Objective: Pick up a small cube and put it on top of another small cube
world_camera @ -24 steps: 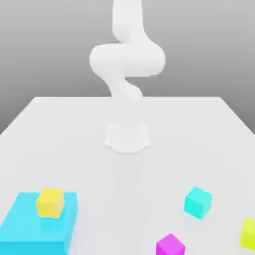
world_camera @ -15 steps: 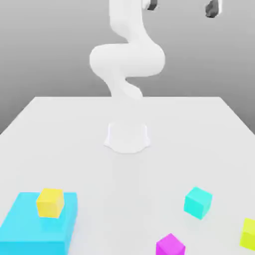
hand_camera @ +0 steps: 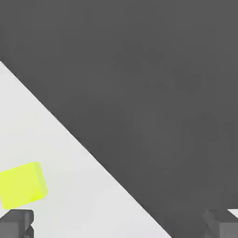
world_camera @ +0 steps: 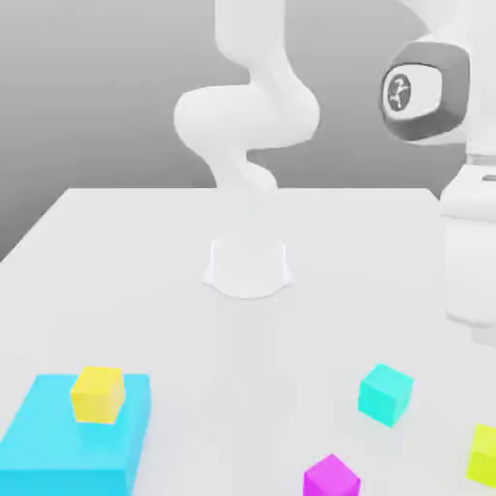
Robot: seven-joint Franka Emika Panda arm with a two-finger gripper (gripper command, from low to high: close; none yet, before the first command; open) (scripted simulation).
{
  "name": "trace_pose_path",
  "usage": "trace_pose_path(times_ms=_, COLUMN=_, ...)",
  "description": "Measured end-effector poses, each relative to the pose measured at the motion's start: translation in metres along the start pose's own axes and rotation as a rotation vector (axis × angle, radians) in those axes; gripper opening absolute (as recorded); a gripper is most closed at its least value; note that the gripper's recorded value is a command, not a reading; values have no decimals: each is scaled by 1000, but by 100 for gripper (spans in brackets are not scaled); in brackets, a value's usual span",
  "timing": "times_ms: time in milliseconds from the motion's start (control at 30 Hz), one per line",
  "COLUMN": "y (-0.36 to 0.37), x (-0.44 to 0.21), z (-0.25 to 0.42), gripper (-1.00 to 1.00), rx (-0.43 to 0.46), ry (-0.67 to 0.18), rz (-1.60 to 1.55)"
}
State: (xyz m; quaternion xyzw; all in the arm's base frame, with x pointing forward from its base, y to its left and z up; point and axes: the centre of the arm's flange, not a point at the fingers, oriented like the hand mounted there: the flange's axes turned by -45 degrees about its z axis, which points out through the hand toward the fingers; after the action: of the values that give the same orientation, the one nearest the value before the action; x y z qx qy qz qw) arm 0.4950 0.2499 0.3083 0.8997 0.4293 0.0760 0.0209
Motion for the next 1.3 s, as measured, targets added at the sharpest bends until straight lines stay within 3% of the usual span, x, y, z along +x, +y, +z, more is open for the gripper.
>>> trace_pose_path(times_ms=200, y=-66, x=4, z=101, gripper=0, rx=102, ry=-96, rz=-192)
trace_pose_path(times_ms=333, y=-79, x=-3, z=161, gripper=0, rx=116, ry=-106, rz=-215)
trace_pose_path(times_ms=367, y=-81, x=-4, z=169, gripper=-100, rx=116, ry=-107, rz=-216)
trace_pose_path(times_ms=567, y=-81, x=-5, z=174, gripper=-100, rx=116, ry=-108, rz=-217)
trace_pose_path(times_ms=733, y=-76, x=2, z=119, gripper=-100, rx=117, ry=-107, rz=-213)
trace_pose_path(times_ms=1033, y=-78, x=-31, z=54, gripper=-100, rx=174, ry=-73, rz=238)
trace_pose_path(times_ms=1300, y=-81, x=-76, z=27, gripper=-100, rx=150, ry=-96, rz=662)
